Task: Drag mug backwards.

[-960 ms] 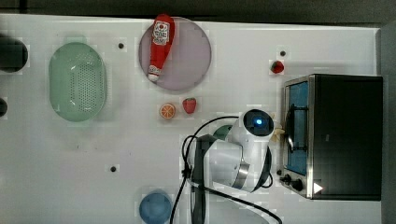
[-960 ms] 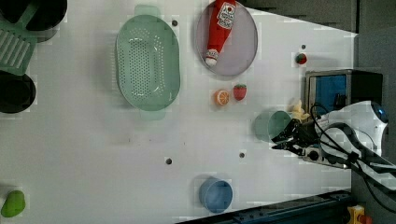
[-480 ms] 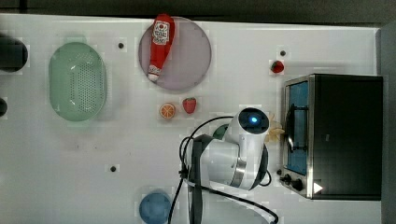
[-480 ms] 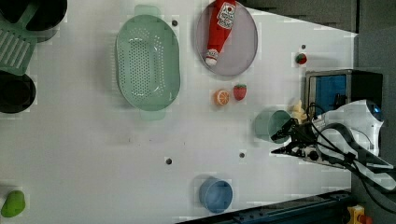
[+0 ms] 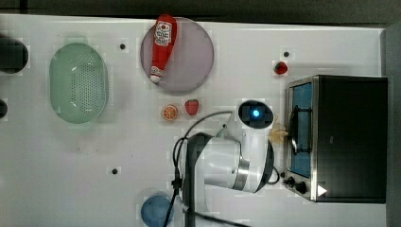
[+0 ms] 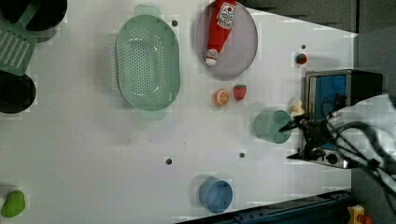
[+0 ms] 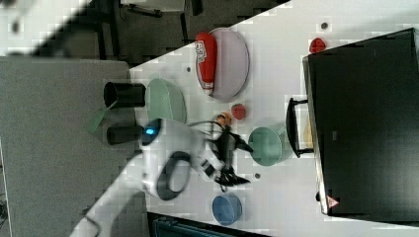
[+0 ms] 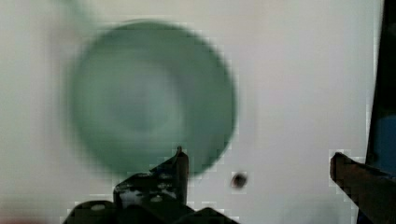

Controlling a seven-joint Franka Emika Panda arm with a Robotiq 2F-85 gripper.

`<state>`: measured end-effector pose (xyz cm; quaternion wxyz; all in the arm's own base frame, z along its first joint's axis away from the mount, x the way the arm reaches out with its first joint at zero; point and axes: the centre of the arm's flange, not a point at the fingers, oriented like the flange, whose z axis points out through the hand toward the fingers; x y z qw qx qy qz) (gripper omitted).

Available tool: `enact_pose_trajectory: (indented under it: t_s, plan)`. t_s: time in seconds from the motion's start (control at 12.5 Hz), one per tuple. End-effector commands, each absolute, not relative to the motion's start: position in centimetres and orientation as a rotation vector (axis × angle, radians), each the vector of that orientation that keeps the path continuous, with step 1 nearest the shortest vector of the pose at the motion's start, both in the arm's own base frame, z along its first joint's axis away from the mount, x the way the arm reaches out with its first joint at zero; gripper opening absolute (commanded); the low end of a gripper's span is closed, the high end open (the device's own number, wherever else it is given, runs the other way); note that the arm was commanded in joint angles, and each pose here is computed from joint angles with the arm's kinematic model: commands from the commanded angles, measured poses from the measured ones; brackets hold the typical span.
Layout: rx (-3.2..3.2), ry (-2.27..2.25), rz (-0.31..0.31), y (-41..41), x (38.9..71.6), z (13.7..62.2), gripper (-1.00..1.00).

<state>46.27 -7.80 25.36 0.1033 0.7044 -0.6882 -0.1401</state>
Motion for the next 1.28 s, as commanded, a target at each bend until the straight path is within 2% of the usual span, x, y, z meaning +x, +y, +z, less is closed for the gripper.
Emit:
enact_pose_trajectory:
  t_s: [0.08, 0.24, 0.48, 0.96, 1.28]
  plan:
    - [2.606, -1.692, -0.076, -5.0, 51.8, 42.5, 1.00]
    - [2.761, -1.463, -0.031, -3.3, 51.9, 49.6, 1.00]
    - [2.740, -1.437, -0.129, -2.9, 49.7, 55.0, 1.00]
    - [2.778, -1.483, 0.033, -3.6, 48.4, 60.5, 1.00]
    - [2.780, -1.483, 0.040, -3.6, 48.2, 60.8, 1.00]
